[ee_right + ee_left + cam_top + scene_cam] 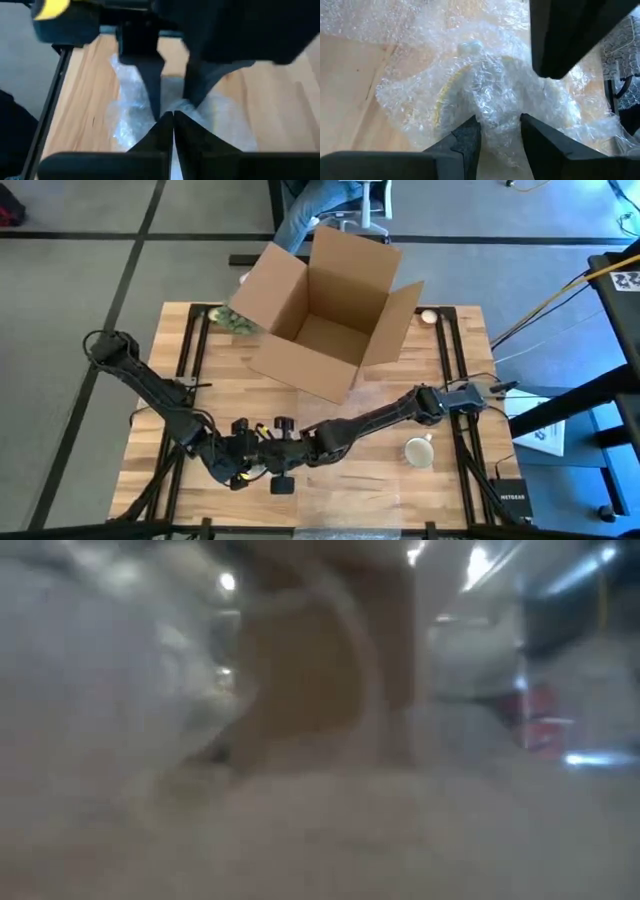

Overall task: Wrap mug
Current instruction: Wrap the orange mug with the left bubble wrap

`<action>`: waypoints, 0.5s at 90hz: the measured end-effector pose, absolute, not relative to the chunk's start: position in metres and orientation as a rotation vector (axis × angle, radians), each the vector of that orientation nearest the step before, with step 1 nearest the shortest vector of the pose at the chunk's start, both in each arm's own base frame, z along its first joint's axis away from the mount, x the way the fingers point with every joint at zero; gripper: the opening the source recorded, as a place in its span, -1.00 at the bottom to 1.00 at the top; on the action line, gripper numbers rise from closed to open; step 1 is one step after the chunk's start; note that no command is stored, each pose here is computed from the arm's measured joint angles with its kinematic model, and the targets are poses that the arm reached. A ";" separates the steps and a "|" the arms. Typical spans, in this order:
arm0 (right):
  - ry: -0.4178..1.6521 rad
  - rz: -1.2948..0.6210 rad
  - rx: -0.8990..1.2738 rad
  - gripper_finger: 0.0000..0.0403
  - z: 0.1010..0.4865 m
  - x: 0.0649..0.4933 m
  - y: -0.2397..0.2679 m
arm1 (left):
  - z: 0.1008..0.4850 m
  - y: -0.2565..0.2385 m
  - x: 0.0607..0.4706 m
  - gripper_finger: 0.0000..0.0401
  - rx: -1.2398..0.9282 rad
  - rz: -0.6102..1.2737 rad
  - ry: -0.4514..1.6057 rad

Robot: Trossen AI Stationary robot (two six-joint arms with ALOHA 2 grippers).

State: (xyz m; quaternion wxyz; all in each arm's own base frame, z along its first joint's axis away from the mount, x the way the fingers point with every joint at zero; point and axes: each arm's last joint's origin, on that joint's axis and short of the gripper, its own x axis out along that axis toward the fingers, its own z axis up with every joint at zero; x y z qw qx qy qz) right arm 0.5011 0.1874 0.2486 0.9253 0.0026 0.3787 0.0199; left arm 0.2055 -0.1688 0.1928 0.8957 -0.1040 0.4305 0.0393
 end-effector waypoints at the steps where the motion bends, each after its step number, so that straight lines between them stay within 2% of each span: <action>1: 0.776 0.040 0.005 -1.00 0.249 0.501 0.187 | 0.193 -0.169 0.205 -0.40 -0.216 0.081 0.892; 21: 0.874 0.046 0.020 -1.00 0.223 0.499 0.190 | 0.195 -0.167 0.204 -0.40 -0.221 0.083 0.884; 45: 0.821 0.047 0.027 -1.00 0.204 0.511 0.194 | 0.196 -0.168 0.205 -0.40 -0.224 0.080 0.878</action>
